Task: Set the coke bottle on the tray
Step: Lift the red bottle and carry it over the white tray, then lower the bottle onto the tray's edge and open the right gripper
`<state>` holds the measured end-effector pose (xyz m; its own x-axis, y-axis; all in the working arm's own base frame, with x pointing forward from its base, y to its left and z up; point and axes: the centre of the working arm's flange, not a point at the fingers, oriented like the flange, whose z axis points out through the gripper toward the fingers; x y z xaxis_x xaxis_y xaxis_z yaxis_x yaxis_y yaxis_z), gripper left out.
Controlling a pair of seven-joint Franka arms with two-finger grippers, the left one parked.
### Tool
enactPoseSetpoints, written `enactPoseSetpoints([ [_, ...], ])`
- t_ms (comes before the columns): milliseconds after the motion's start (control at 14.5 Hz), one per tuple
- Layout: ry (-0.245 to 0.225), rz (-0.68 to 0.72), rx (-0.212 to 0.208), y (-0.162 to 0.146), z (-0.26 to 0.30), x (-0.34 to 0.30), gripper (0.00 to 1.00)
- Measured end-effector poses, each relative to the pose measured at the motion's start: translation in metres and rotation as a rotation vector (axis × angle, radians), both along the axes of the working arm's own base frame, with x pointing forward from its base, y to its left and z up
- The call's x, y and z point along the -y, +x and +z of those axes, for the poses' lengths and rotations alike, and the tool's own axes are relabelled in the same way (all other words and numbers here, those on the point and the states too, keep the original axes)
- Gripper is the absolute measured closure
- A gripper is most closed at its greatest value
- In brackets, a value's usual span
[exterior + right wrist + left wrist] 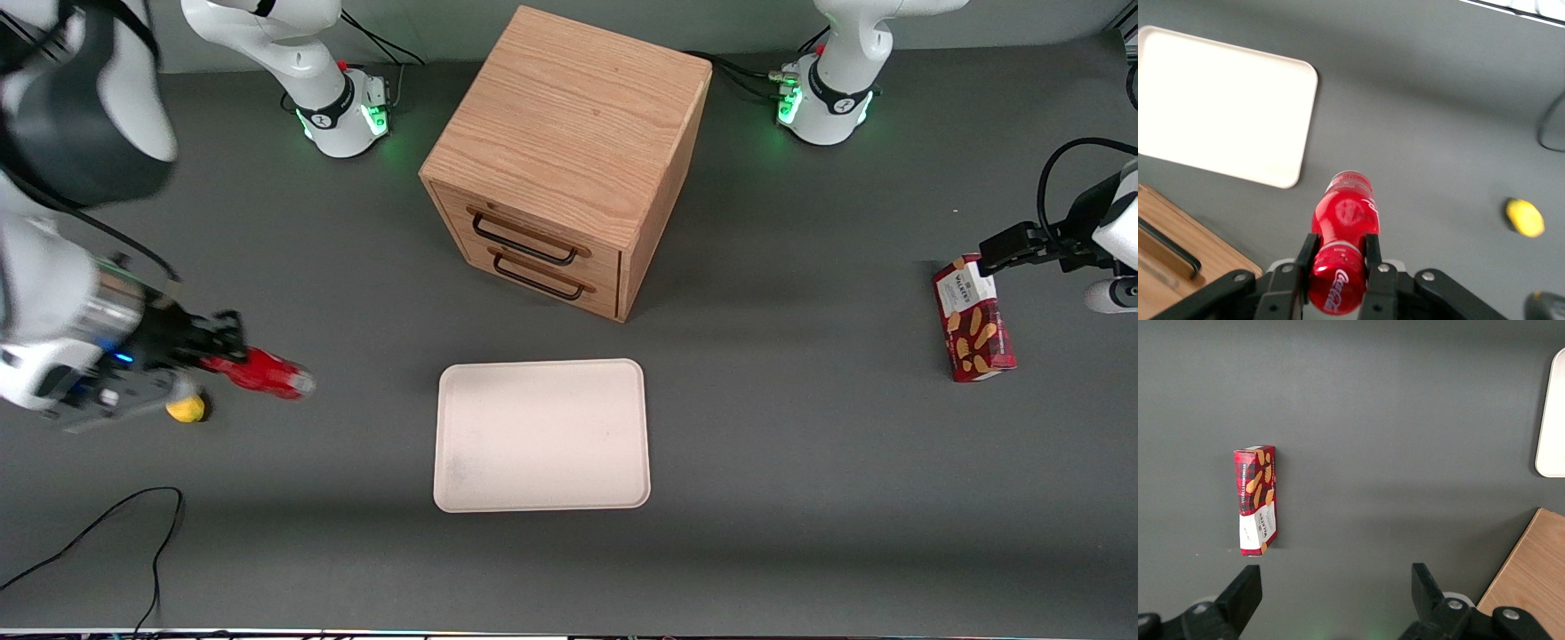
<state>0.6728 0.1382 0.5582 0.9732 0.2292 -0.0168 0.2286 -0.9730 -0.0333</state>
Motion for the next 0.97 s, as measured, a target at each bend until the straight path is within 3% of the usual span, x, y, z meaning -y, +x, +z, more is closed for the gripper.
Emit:
enactPoseSetpoints([
  [552,-0.016,-0.026,0.077,0.036,-0.129,-0.115,0.67],
  [966,0.020,-0.047,0.075,0.051,-0.222,-0.138,0.67],
])
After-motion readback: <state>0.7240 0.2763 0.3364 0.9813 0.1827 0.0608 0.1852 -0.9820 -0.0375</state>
